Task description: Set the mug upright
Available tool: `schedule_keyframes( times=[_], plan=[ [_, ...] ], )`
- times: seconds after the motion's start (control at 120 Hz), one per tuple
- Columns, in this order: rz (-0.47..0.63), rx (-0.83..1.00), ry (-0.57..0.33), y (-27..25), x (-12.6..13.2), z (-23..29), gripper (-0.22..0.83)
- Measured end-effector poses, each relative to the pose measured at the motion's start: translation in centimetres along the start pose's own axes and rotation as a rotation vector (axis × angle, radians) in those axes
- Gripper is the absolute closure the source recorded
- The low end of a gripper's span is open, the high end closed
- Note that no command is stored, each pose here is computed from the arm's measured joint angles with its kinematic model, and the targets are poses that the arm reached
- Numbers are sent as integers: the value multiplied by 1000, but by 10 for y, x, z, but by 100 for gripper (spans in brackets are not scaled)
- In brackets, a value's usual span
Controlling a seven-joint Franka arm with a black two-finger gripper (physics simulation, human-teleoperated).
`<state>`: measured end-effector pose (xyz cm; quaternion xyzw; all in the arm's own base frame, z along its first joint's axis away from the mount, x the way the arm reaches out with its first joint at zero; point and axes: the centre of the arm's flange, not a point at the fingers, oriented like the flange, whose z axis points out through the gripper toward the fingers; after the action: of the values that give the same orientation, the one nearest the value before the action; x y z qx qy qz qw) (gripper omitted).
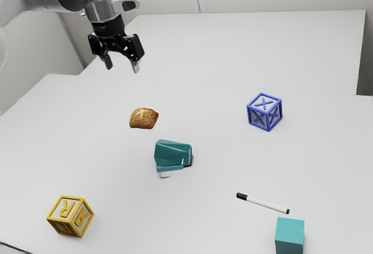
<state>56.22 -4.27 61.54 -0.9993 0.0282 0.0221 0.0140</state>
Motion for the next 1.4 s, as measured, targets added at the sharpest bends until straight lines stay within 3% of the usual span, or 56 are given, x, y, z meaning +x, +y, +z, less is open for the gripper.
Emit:
schedule_keyframes(
  times=[0.292,0.675,1.15,1.4],
  plan=[
    [-33,-1,-19,-15,-5,5,0],
    [-57,-231,-70,1,-39,88,0],
    [-136,-603,60,-23,-84,207,0],
    [-85,-679,140,-37,-81,243,0]
  ],
)
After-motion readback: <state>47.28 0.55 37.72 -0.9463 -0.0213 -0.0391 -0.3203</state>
